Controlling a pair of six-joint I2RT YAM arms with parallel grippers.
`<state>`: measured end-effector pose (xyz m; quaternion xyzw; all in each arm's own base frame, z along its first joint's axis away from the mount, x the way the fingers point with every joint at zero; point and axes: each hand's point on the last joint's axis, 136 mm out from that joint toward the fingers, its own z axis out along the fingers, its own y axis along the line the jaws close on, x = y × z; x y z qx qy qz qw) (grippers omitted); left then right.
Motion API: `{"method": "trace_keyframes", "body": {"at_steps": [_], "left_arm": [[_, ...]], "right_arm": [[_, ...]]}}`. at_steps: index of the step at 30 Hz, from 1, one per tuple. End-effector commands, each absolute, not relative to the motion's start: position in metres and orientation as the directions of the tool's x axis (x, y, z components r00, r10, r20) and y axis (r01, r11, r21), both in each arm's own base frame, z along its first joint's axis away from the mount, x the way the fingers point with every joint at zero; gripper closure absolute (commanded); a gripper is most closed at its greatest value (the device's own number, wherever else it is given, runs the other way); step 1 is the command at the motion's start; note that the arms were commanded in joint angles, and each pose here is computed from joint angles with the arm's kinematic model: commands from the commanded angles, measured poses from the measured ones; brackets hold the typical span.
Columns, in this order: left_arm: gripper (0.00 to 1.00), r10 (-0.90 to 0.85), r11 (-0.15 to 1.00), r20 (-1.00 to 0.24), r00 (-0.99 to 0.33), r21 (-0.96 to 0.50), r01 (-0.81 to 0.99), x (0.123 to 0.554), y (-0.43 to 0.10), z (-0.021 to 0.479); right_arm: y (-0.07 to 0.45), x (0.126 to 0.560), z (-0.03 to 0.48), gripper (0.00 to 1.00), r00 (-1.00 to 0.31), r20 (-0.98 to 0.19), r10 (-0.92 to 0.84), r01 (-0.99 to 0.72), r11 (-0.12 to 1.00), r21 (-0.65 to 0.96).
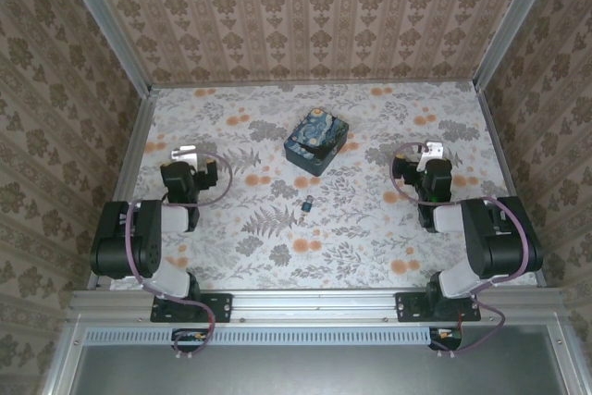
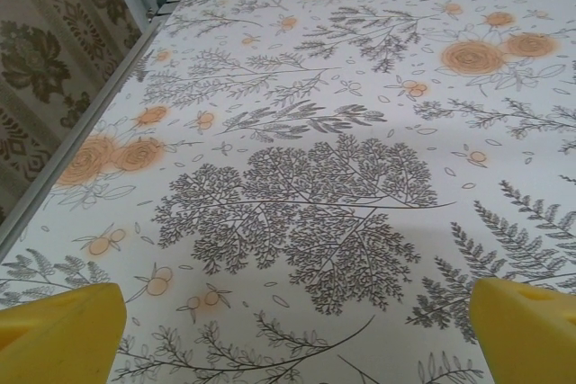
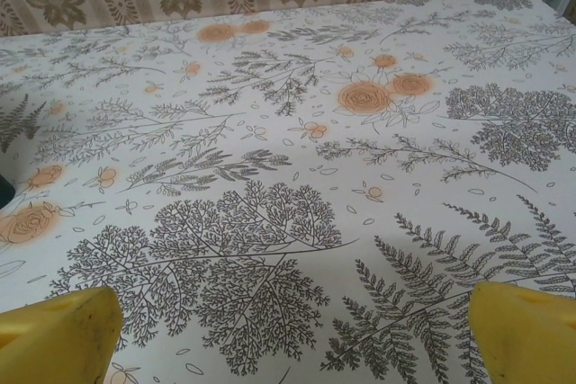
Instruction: Unlock a padlock with a key
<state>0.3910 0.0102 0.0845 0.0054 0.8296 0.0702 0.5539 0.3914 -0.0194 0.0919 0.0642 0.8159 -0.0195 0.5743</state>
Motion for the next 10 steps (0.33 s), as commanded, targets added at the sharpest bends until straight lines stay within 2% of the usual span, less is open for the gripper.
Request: {"method": "trace_keyframes", "body": {"at_steps": [1,10], "left_arm": [[0.00,0.082,0.993,-0.931,-0.355,0.108,-0.053,0.3985,0.0072,0.0947],[0.00,0.083,0.993,-0.932,-0.354,0.108,-0.053,0.3987,0.0070,0.0950]], "right_arm": [[-0.0204,0.3931,0.1009,0.00,-0.295,-0.953,0.072,0.137,0.990,0.033],[-0.0121,0.3986,0.0988,0.00,-0.327,-0.944,0.040,0.102,0.995,0.007]]}}
